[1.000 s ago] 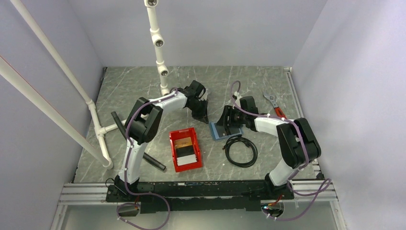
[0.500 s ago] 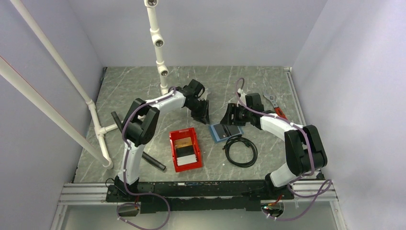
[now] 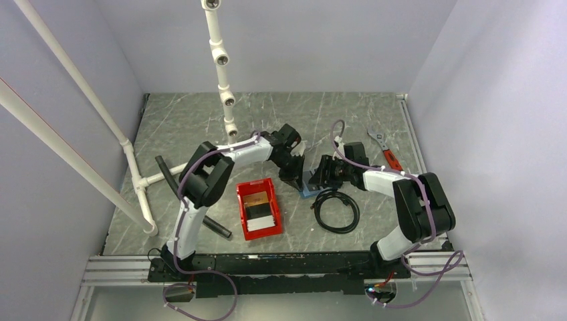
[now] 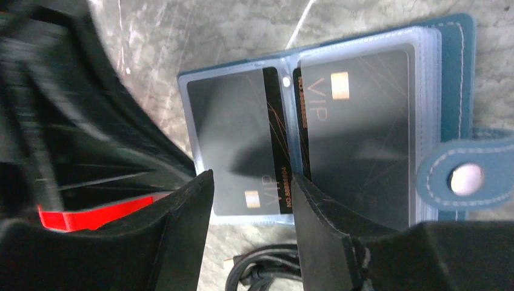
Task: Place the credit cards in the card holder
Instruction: Insert the credit card into the card holder.
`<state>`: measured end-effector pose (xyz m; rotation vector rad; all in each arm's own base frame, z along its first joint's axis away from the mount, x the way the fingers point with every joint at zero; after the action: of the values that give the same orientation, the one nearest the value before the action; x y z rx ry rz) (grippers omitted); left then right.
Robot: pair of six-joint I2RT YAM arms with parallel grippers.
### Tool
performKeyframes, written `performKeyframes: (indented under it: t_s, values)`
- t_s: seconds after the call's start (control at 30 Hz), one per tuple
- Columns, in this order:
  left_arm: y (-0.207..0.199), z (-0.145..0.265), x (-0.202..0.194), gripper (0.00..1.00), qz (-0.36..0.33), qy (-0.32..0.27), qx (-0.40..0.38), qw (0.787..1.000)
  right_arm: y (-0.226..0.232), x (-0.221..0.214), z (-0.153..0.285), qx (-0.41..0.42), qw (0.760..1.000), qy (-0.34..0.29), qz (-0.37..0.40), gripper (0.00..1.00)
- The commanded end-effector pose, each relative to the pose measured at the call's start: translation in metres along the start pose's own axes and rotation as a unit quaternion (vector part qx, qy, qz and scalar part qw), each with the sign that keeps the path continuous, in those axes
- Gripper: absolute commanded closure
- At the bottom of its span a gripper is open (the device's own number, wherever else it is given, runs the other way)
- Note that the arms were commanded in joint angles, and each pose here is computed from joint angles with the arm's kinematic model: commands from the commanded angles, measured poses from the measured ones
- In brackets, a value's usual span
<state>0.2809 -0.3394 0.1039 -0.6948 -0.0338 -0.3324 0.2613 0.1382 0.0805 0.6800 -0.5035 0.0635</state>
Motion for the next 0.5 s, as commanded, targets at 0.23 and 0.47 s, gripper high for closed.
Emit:
performKeyframes:
  t_s: [0.23, 0.47]
  values:
    - [0.048, -0.015, 0.037, 0.93, 0.046, -0.021, 0.043, 0.998, 0.003, 0.012, -0.016, 0.06, 0.998, -0.027, -0.025, 0.48]
    - [0.054, -0.019, 0.054, 0.94, 0.046, -0.034, 0.045, 0.997, 0.021, 0.023, -0.019, 0.175, 0.982, -0.03, -0.067, 0.48]
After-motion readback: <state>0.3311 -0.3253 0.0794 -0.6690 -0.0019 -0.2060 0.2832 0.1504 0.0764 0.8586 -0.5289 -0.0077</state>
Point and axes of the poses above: each gripper's point midway between its finger pads, its own z axis back along the fingers, its own y axis along the line the jaws close on, x = y × z, the point moved 7 cm from there along z, back along the fingers, and after that the axes turned 3 degrees about z, right-handed, at the moved point
